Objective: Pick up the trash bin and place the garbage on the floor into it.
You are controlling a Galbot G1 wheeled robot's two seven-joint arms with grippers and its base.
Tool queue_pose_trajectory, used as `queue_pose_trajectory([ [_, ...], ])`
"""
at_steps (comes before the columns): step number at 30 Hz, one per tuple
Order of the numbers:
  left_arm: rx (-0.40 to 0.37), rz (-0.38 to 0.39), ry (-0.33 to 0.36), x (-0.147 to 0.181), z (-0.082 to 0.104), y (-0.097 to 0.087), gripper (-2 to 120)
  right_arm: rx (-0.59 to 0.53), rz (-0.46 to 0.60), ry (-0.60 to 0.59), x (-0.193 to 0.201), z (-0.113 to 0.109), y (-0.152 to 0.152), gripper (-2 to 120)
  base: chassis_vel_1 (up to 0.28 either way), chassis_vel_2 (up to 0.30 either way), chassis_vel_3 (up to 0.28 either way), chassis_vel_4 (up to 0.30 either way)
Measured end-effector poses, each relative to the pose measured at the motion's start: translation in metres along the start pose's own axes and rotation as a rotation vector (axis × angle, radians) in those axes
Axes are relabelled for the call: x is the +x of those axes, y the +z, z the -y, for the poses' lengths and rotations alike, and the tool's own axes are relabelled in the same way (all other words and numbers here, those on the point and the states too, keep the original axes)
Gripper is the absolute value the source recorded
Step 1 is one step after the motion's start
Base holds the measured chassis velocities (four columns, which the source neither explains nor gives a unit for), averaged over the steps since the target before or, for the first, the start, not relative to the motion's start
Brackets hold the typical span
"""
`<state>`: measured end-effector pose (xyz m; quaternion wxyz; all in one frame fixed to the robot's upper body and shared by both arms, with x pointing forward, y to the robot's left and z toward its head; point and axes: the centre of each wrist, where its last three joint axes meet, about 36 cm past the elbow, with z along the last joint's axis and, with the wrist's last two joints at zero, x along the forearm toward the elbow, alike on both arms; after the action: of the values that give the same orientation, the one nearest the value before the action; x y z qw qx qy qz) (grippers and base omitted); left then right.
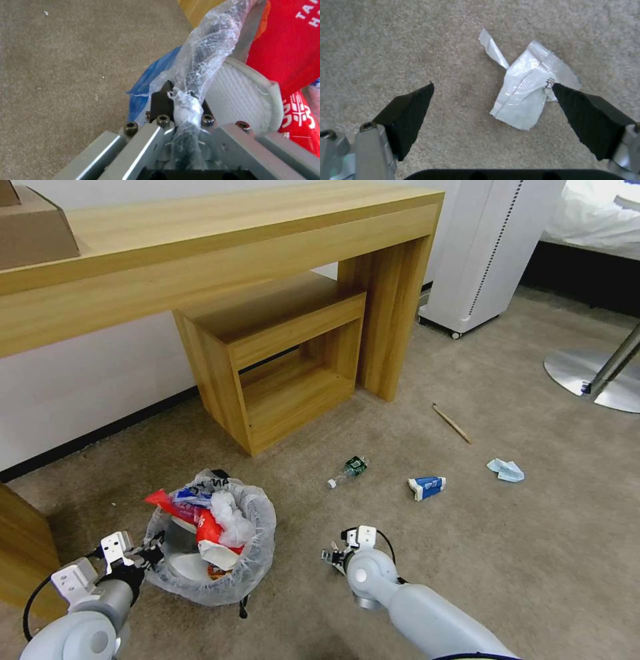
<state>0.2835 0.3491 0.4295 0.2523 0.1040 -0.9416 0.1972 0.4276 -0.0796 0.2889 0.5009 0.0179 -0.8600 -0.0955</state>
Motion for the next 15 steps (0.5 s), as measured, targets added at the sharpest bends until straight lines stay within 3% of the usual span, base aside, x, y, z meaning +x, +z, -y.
queue_pose_trajectory([
  [11,0.002,-0.003,-0.002,-0.004,-0.002,0.0,1,0.019,0.007,0.022,-0.012,0.004,0.014,84,0.0,0.0,0.0,0.0],
  [15,0.003,-0.005,-0.003,-0.004,-0.002,0.001,1,0.029,0.015,0.027,-0.02,0.007,0.022,73,0.0,0.0,0.0,0.0],
])
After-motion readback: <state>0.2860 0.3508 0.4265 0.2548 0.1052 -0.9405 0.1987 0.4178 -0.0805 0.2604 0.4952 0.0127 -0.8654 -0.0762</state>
